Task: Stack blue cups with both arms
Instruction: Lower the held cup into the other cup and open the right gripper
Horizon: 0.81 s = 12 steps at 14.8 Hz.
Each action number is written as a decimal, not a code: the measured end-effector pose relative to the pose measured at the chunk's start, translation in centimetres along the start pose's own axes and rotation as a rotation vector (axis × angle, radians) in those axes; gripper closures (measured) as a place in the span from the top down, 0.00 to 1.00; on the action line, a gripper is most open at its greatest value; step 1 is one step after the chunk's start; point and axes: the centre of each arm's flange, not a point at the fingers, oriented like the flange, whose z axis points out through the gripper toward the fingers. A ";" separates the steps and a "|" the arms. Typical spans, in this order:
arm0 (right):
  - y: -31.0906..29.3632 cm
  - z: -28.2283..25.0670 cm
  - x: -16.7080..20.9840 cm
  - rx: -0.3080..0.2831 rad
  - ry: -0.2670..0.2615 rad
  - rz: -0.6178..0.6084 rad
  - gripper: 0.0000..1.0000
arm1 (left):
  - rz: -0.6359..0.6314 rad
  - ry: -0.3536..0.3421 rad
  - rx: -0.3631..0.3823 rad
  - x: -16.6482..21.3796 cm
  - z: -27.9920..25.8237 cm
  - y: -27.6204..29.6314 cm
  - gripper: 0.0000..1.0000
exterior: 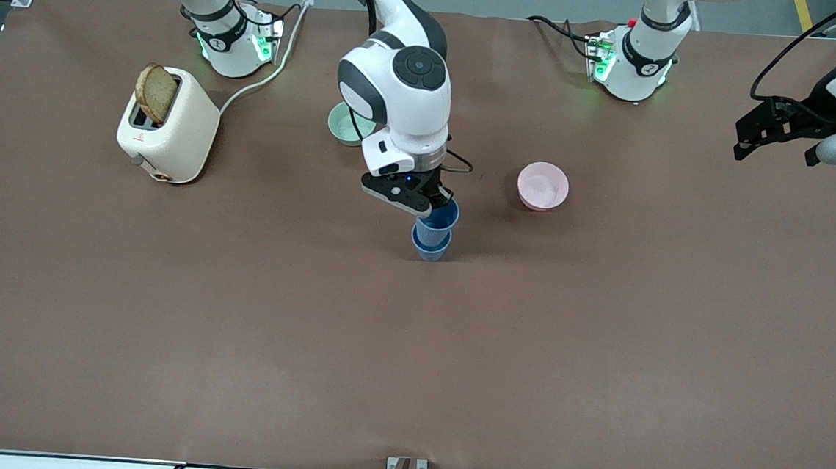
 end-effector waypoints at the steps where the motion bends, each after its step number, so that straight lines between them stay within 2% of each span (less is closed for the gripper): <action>1: 0.0 0.3 0.0 -0.002 -0.001 -0.001 0.05 | -0.001 0.000 0.000 0.0 0.0 -0.1 1.00; 4: 0.0 1.1 -0.1 -0.010 -0.003 -0.002 0.05 | 0.003 -0.003 0.014 0.0 0.2 -0.5 1.00; 5: 0.0 1.1 -0.1 -0.011 -0.003 -0.002 0.10 | 0.007 -0.004 0.015 0.0 0.2 -0.5 1.00; 7: 0.0 1.1 -0.1 -0.011 -0.003 -0.002 0.13 | 0.008 -0.005 0.015 0.0 0.3 -0.5 1.00; 10: 0.1 1.1 0.3 -0.012 0.002 -0.003 0.42 | 0.008 -0.009 0.015 0.1 0.5 -0.5 1.00; 12: 0.7 0.4 2.6 -0.004 0.016 -0.018 0.63 | 0.008 -0.011 0.015 0.2 0.6 -0.5 1.00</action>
